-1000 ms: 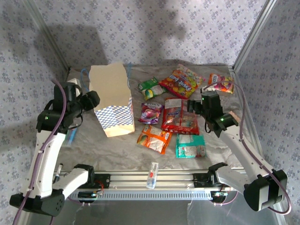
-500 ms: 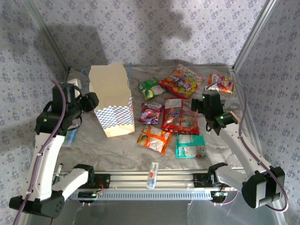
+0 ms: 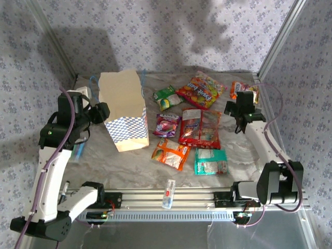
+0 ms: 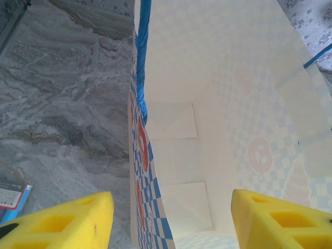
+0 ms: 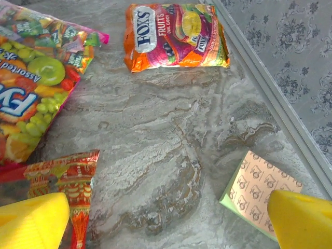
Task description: Place the snacks into the paper bag
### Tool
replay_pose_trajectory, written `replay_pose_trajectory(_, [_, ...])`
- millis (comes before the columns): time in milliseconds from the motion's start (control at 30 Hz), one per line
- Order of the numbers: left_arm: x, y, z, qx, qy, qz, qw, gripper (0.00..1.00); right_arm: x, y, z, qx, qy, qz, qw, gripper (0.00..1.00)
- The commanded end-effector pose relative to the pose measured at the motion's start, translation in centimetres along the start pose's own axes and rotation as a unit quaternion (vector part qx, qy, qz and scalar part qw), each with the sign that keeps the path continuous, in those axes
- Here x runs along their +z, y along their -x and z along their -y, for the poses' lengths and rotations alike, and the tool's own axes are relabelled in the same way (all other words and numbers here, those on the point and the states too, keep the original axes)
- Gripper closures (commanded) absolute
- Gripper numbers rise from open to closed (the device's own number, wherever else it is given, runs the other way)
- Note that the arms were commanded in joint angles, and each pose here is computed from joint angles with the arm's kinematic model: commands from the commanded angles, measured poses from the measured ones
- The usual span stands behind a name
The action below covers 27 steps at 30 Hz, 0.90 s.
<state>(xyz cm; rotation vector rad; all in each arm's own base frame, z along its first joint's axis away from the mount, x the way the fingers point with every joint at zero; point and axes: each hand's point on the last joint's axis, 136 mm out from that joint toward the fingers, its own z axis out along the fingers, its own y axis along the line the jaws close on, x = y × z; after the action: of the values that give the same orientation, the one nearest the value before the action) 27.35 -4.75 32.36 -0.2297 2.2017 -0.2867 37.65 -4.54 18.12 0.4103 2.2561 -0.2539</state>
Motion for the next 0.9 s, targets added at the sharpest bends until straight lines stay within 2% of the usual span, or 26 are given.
replay_pose_trajectory(0, [-1.5, 1.9, 0.9, 0.016, -0.020, 0.041, 0.999, 0.38, 0.8, 1.5, 0.5, 0.028, -0.002, 0.000, 1.000, 0.00])
replay_pose_trajectory(333, [-2.1, 2.0, 1.0, 0.040, -0.024, 0.050, 0.998, 0.35, 5.0, 2.9, 3.6, 0.076, -0.015, -0.023, 0.997, 0.00])
replay_pose_trajectory(500, [-1.4, 1.9, 0.6, 0.040, -0.006, 0.029, 0.999, 0.33, 7.1, 2.7, 4.5, 0.090, -0.011, -0.047, 0.995, 0.00])
replay_pose_trajectory(633, [-0.2, 2.1, 0.7, 0.042, -0.002, 0.008, 0.999, 0.33, 8.4, 4.5, 4.9, 0.078, -0.009, -0.031, 0.996, 0.00])
replay_pose_trajectory(767, [0.7, 3.1, 0.3, 0.031, 0.010, 0.010, 0.999, 0.33, 10.4, 4.7, 6.6, 0.084, -0.024, -0.045, 0.995, 0.00])
replay_pose_trajectory(867, [1.4, 4.0, -0.9, 0.006, 0.027, 0.012, 1.000, 0.38, 11.7, 4.7, 7.0, 0.103, -0.016, -0.055, 0.993, 0.00])
